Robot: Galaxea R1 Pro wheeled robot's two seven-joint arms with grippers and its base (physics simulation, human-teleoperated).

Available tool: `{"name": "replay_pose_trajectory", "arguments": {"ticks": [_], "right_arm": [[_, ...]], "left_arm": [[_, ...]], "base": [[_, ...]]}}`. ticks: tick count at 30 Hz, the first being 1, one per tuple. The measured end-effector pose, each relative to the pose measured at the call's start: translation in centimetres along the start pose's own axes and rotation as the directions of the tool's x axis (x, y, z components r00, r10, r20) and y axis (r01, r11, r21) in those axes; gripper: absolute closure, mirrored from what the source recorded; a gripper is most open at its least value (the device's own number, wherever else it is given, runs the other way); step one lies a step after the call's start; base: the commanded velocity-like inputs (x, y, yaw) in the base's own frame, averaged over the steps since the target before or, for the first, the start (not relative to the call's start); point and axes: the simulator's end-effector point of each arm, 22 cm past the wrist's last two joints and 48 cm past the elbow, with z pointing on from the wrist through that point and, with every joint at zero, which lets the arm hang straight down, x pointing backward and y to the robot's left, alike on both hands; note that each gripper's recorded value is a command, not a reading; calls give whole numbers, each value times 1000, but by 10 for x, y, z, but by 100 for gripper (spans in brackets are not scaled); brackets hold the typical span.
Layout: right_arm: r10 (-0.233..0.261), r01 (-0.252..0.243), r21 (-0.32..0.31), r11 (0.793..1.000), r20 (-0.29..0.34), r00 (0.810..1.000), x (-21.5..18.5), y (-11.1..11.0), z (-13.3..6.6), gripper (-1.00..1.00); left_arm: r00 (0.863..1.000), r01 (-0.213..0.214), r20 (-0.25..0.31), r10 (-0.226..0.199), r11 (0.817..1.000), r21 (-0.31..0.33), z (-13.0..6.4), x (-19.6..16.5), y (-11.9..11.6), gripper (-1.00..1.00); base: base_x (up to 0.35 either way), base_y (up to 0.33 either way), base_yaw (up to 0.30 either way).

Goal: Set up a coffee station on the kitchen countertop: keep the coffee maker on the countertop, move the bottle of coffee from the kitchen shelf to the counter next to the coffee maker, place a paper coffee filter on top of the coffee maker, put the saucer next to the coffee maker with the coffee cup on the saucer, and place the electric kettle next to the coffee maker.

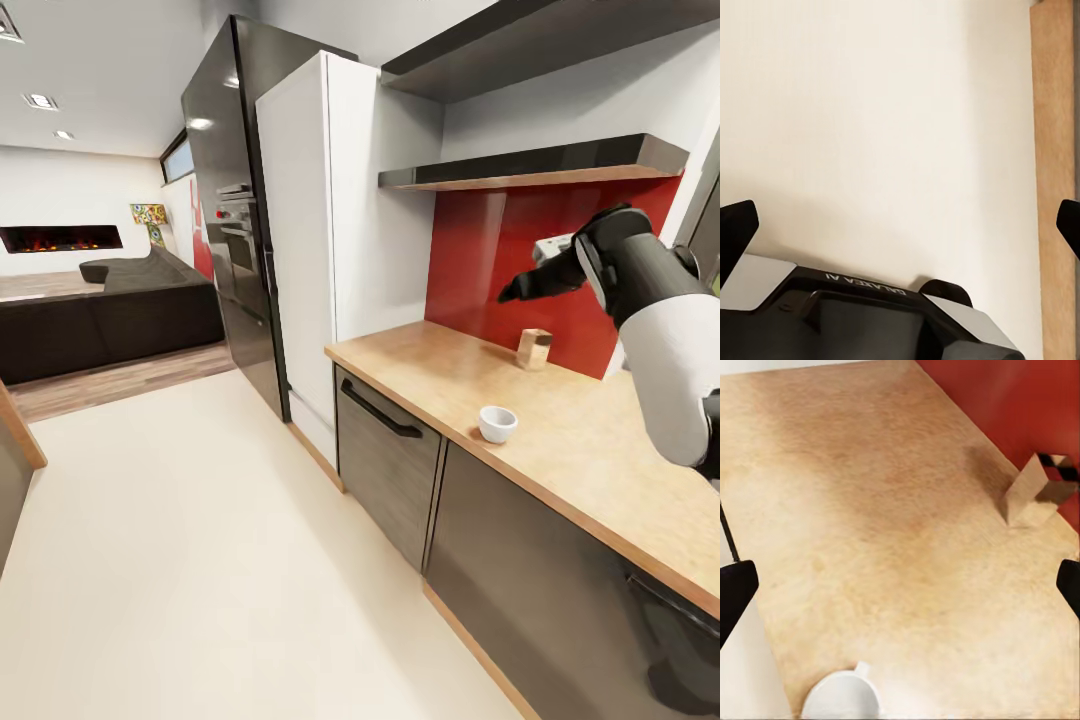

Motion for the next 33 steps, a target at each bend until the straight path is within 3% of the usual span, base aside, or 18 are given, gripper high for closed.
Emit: {"name": "replay_pose_trajectory", "arguments": {"ticks": [4,7,14,18,23,26,33], "right_arm": [[38,-38,1,999,-101,994,44,-31,12,-100],[54,-55,-4,998,-129,990,58,-41,14,-100],[-16,3,-64,998,-201,979,82,-30,19,-100],[-22,3,-82,997,-231,973,94,-31,21,-100],[-42,14,-107,994,-258,965,117,-34,33,-100],[-61,21,-137,990,-296,953,151,-36,48,-100],[-66,15,-156,988,-329,942,180,-31,59,-100]], "left_arm": [[1000,0,1,0,1000,-1,0,-1,1,-100],[1000,0,1,0,1000,-1,0,-1,1,-100],[1000,0,1,0,1000,-2,0,-1,1,-100],[1000,0,1,0,1000,-2,0,-1,1,-100],[1000,0,1,0,1000,-2,0,-1,1,-100],[1000,1,1,-1,1000,-2,0,-1,1,-100],[1000,1,1,-1,1000,-2,0,-1,1,-100]], "base": [[29,-21,0],[54,-37,0],[15,-10,0],[3,-2,0],[1,0,0],[0,0,0],[0,0,0]]}}
